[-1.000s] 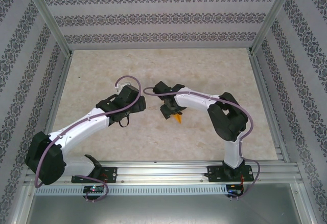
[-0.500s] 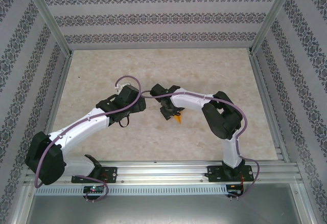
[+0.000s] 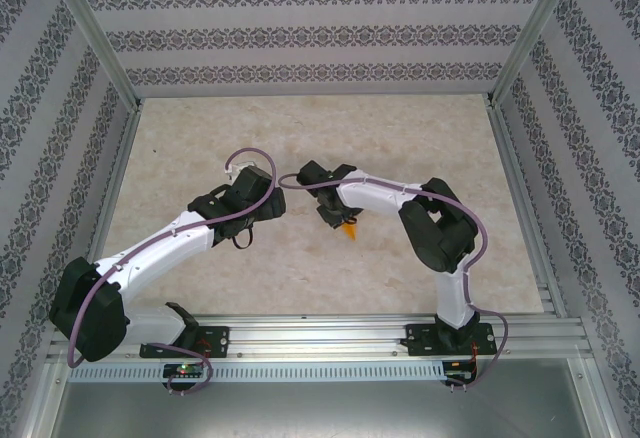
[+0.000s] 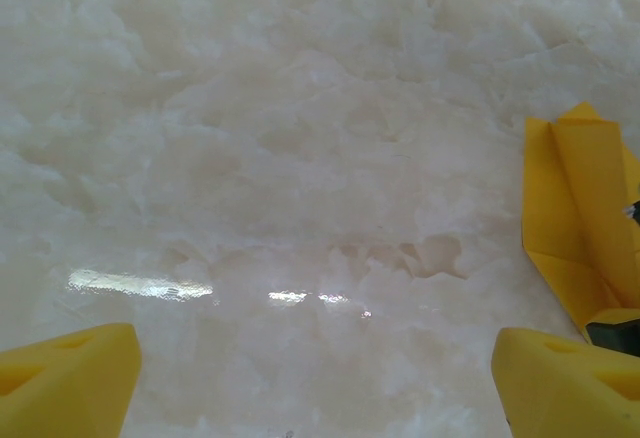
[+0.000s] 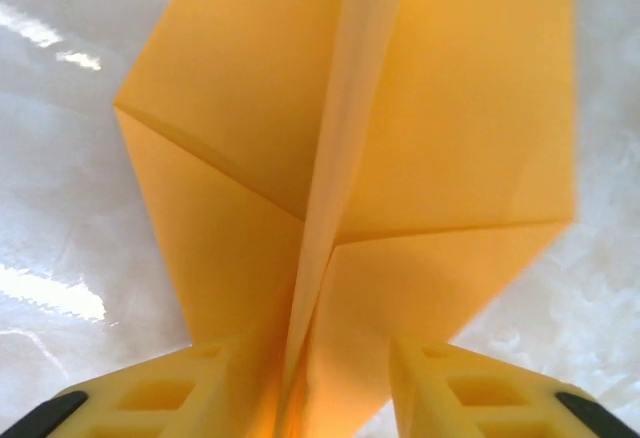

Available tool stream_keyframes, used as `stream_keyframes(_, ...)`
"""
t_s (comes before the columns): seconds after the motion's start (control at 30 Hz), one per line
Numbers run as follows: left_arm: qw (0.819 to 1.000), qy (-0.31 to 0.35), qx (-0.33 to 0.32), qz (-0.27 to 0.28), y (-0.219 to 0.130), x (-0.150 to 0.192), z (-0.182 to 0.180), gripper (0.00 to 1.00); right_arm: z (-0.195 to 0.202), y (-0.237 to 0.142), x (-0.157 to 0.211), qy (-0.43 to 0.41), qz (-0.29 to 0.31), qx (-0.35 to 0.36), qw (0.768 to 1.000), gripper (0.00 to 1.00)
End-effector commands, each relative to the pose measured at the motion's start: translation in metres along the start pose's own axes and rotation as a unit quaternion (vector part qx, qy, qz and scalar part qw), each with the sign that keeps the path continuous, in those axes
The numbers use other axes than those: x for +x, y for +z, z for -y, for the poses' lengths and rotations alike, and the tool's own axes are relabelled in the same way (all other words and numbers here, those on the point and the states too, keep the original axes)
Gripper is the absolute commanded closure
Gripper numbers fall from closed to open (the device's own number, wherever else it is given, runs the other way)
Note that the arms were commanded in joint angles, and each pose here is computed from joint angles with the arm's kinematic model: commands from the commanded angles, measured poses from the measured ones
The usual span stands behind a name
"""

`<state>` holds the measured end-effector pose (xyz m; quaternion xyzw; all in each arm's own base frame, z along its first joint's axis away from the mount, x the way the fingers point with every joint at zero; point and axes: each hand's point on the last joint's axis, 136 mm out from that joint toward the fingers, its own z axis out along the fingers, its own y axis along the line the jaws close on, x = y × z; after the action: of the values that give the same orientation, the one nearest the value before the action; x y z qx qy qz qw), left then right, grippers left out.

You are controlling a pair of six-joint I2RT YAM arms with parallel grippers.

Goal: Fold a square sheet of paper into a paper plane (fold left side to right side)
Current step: Pick up the paper plane at the center of the table.

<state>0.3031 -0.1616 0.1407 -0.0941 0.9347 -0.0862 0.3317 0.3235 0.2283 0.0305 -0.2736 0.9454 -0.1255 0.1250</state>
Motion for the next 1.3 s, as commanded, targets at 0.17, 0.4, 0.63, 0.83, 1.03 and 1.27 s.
stream_keyframes(0.17, 1.0, -0.007, -0.018, 0.002, -0.002, 0.001, -0.01, 0.09, 0.005, -0.003, -0.001, 0.02, 0.007, -0.021, 1.0, 0.68)
stream_keyframes(0.4, 1.0, -0.006, -0.02, 0.001, -0.001, 0.001, -0.011, 0.08, -0.002, 0.002, 0.0, 0.022, 0.002, -0.037, 0.999, 0.77)
stream_keyframes(0.63, 1.0, 0.0, -0.021, 0.007, -0.005, -0.004, -0.011, 0.08, -0.005, 0.008, 0.004, 0.041, -0.012, -0.063, 0.997, 0.81)
stream_keyframes(0.83, 1.0, 0.003, -0.024, 0.012, -0.008, -0.007, -0.011, 0.08, 0.001, 0.01, 0.006, 0.048, -0.021, -0.058, 0.997, 0.86)
stream_keyframes(1.03, 0.999, 0.004, -0.024, 0.023, -0.016, -0.012, -0.013, 0.04, 0.025, -0.016, -0.012, 0.103, 0.02, -0.09, 0.99, 1.0)
stream_keyframes(1.27, 0.999, 0.007, -0.021, 0.034, -0.024, -0.017, -0.014, 0.0, 0.064, -0.019, -0.045, 0.188, 0.032, -0.113, 0.975, 1.0)
